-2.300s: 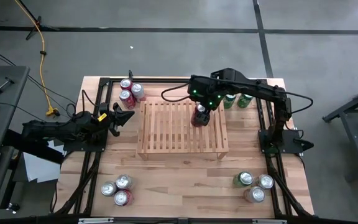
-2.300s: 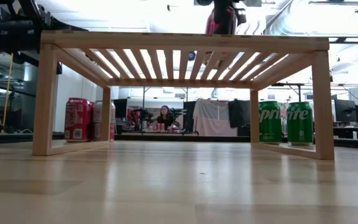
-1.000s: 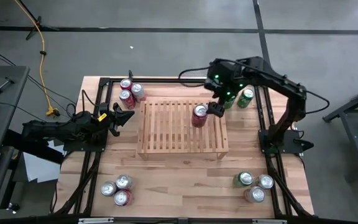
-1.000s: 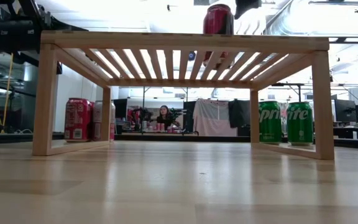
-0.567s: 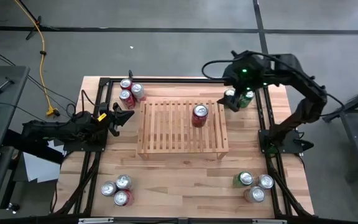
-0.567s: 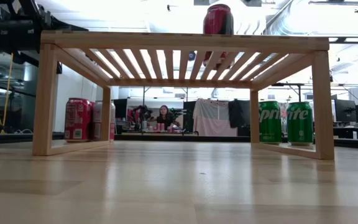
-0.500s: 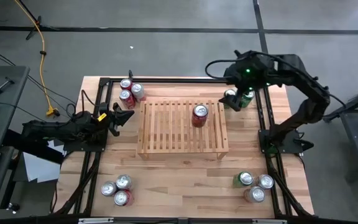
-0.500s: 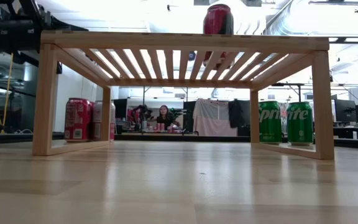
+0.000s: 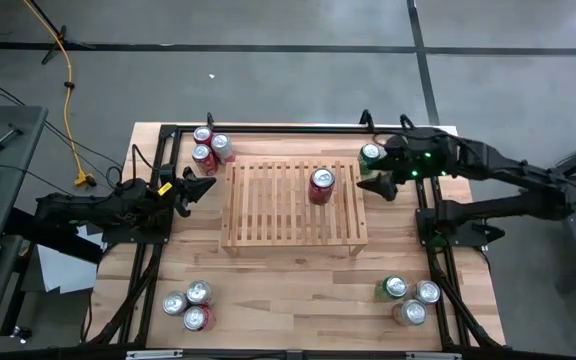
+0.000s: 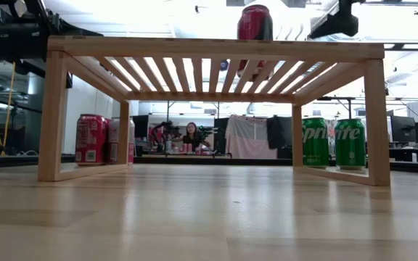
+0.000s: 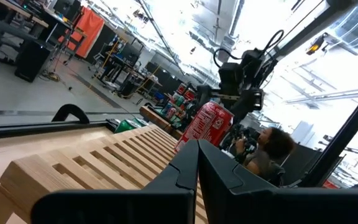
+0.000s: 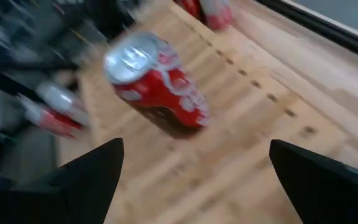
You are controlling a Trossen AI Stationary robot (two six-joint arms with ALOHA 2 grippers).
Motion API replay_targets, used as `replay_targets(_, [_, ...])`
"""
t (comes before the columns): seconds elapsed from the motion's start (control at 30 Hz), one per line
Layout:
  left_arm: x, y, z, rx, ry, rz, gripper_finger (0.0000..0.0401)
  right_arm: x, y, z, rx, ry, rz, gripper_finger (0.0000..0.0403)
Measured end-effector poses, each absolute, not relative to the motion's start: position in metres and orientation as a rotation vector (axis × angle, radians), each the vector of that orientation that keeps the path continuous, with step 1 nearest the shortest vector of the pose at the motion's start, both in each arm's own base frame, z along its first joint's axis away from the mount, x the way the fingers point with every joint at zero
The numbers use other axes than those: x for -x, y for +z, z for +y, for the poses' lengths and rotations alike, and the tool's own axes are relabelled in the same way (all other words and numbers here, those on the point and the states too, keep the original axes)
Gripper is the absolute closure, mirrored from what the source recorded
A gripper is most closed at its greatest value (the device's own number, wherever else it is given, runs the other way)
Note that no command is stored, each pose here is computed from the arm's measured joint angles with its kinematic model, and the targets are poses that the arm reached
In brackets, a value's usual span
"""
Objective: Place canned beverage on shelf
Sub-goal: Put the top right red soda can on the shelf
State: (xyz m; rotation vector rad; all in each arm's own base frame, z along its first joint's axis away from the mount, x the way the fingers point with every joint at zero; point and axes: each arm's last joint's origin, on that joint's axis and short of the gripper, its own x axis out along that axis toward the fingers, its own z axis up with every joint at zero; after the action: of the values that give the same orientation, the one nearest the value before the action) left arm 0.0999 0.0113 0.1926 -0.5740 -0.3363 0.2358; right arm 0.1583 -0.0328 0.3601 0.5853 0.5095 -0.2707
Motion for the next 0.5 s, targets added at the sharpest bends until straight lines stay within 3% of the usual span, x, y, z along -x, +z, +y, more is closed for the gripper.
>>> replay_targets(0.23, [-0.1, 0.193, 0.011, 0.573, 0.236, -0.336, 0.0398, -0.145, 0.371, -0.03, -0.667, -0.234, 0.228, 0.0014])
replay_targets(0.5, [-0.1, 0.193, 0.012, 0.592, 0.247, -0.346, 0.0398, -0.144, 0.387, -0.03, -0.675, -0.204, 0.097, 0.0014])
